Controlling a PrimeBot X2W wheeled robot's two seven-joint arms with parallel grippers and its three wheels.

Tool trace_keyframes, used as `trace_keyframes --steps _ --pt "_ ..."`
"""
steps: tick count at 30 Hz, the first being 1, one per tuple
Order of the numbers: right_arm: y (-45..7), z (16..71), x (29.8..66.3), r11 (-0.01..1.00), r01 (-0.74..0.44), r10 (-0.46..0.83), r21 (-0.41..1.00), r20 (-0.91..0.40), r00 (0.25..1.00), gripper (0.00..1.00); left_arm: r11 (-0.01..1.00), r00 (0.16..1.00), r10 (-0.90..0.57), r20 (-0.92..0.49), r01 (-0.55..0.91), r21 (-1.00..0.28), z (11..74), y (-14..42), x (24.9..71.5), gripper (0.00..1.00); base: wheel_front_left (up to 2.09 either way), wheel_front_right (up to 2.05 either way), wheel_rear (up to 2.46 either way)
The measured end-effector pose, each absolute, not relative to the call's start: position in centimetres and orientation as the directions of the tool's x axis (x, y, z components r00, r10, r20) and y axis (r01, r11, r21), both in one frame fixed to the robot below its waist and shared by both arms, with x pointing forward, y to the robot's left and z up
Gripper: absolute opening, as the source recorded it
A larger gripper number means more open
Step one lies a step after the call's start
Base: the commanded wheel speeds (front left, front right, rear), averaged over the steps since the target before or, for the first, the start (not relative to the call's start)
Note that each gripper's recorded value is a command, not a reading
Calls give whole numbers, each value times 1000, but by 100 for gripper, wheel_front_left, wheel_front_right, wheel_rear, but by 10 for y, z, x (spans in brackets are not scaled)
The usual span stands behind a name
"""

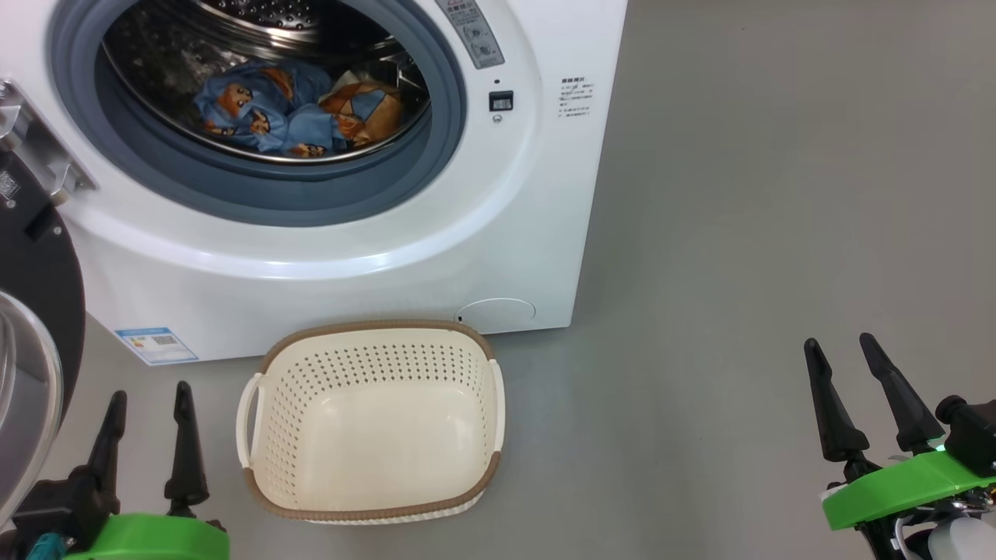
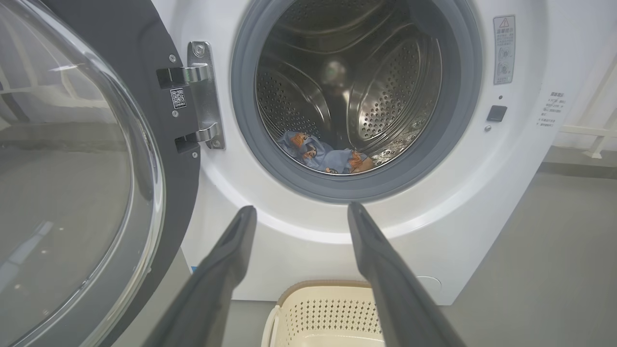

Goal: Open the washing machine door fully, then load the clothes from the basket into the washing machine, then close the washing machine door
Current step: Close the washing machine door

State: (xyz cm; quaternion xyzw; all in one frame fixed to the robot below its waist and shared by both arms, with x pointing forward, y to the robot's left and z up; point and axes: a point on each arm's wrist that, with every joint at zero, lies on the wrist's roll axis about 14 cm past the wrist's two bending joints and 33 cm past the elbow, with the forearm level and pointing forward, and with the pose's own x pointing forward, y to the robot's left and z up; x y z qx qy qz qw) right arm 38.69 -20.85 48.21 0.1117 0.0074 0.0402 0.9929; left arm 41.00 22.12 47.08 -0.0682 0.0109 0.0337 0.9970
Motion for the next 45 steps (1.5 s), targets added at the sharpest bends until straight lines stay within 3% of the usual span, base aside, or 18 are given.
trace_keyframes --steps 11,21,45 --pt "-194 483 396 968 -129 132 215 -2 991 100 985 995 99 -16 -101 -143 474 232 402 100 0 0 0" --pt "-153 478 413 944 -255 263 211 -8 965 100 963 976 215 -35 -218 -161 469 265 373 100 0 0 0" --pt "-36 477 435 800 -567 578 196 4 816 100 840 859 510 -47 -509 -191 471 341 273 100 0 0 0"
